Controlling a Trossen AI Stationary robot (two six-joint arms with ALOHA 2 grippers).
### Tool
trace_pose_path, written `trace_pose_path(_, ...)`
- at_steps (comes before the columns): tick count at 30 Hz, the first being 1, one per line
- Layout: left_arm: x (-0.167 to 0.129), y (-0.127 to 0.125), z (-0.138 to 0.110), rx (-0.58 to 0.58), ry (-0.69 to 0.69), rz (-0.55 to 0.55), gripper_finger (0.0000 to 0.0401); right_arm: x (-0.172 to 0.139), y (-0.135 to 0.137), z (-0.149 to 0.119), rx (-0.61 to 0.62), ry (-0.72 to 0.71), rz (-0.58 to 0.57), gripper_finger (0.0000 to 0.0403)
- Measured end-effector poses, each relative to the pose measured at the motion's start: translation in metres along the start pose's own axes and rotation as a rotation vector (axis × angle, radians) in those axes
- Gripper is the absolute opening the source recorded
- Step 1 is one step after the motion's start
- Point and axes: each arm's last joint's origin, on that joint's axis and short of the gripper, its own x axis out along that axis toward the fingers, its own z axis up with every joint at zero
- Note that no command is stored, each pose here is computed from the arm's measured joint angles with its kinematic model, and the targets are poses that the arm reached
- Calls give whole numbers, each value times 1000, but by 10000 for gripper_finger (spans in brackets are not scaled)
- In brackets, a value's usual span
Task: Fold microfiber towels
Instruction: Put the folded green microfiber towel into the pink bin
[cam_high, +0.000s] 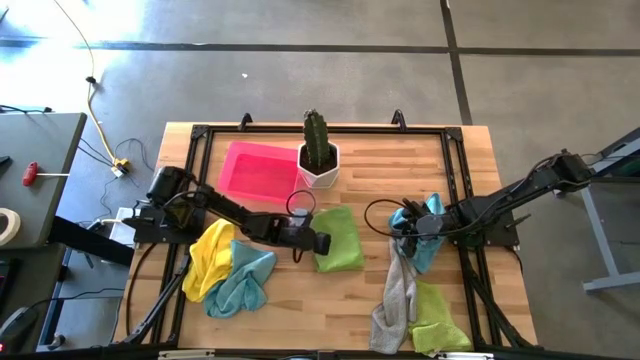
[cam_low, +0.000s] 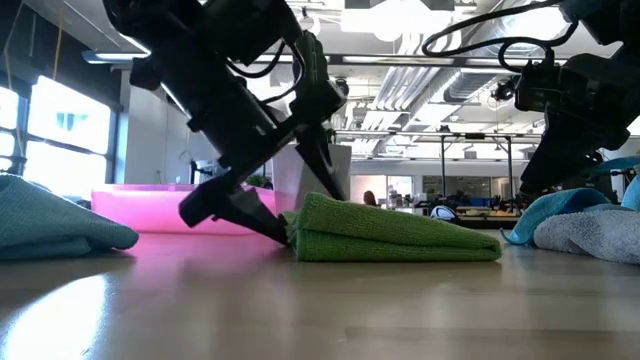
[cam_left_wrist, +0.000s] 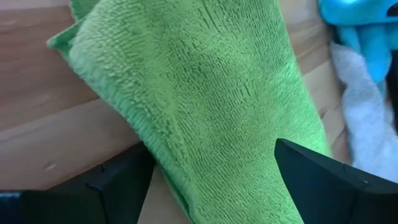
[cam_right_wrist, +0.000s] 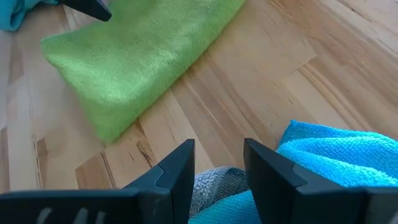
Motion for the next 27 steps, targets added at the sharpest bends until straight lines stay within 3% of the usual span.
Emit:
trace_pose_path(8, 6, 1, 8, 3, -34, -8, 299, 0, 0, 0, 0, 0, 0, 129)
trace_pose_path(27, 25, 8, 17, 147, -60, -22, 85, 0, 0, 0, -1, 0, -1, 129)
